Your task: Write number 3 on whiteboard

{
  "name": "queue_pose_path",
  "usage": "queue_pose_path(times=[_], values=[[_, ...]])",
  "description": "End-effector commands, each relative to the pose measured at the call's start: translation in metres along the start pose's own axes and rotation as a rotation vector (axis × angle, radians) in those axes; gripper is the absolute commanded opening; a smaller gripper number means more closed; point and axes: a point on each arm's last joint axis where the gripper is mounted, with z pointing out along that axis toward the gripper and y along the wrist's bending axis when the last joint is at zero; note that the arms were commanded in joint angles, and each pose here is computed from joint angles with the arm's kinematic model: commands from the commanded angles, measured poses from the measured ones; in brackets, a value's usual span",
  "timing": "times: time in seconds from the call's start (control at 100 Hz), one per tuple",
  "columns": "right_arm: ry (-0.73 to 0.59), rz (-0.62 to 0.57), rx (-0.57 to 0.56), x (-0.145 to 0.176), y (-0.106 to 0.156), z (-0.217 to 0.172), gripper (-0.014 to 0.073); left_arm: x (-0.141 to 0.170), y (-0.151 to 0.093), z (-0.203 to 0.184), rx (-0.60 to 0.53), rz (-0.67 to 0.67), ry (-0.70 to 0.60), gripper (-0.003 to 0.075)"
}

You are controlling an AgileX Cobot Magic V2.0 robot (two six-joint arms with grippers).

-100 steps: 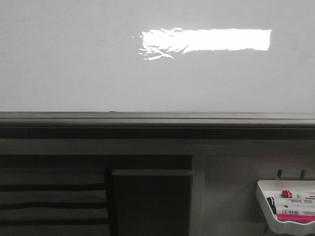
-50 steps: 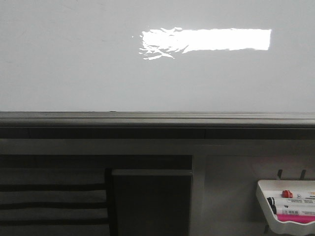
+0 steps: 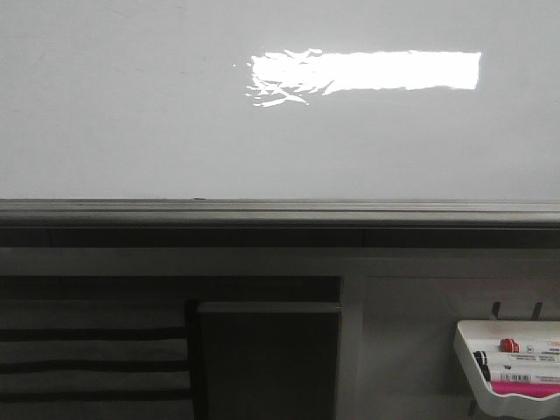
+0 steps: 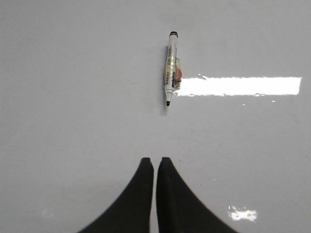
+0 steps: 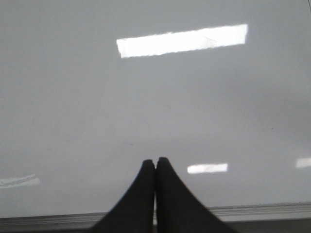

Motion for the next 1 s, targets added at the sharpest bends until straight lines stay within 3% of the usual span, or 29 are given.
queue_pose_path(times=[0.0,0.08,0.19,0.73,0.8,0.87,0.99], values=[[-0.001,-0.033,0.015,-0.032,0.001,0.005,-0.0050,-0.029,-0.001,0.006,-0.002,0.019,0.038,-0.0019],[0.073,-0.057,0.035,-0.050,0.001,0.014,-0.0050,-0.045,-0.001,0.017,-0.003,0.027,0.131,-0.0019],[0.123,-0.059,0.042,-0.064,0.002,0.027,-0.0050,-0.057,-0.001,0.033,-0.004,0.027,0.162,-0.0019],[0.104,-0.061,0.034,-0.068,0.003,0.041,-0.0050,-0.051,-0.001,0.057,-0.001,0.013,0.236,-0.0018],[0.101,-0.061,0.034,-0.068,0.003,0.041,-0.0011,-0.052,0.000,0.057,-0.007,0.035,0.228,-0.0006],[0.098,-0.063,0.034,-0.068,0.003,0.041,0.0130,-0.052,0.000,0.057,-0.011,0.043,0.223,0.0092],[0.081,-0.063,0.031,-0.070,0.004,0.041,0.0415,-0.053,0.001,0.057,-0.013,0.050,0.221,0.0415]])
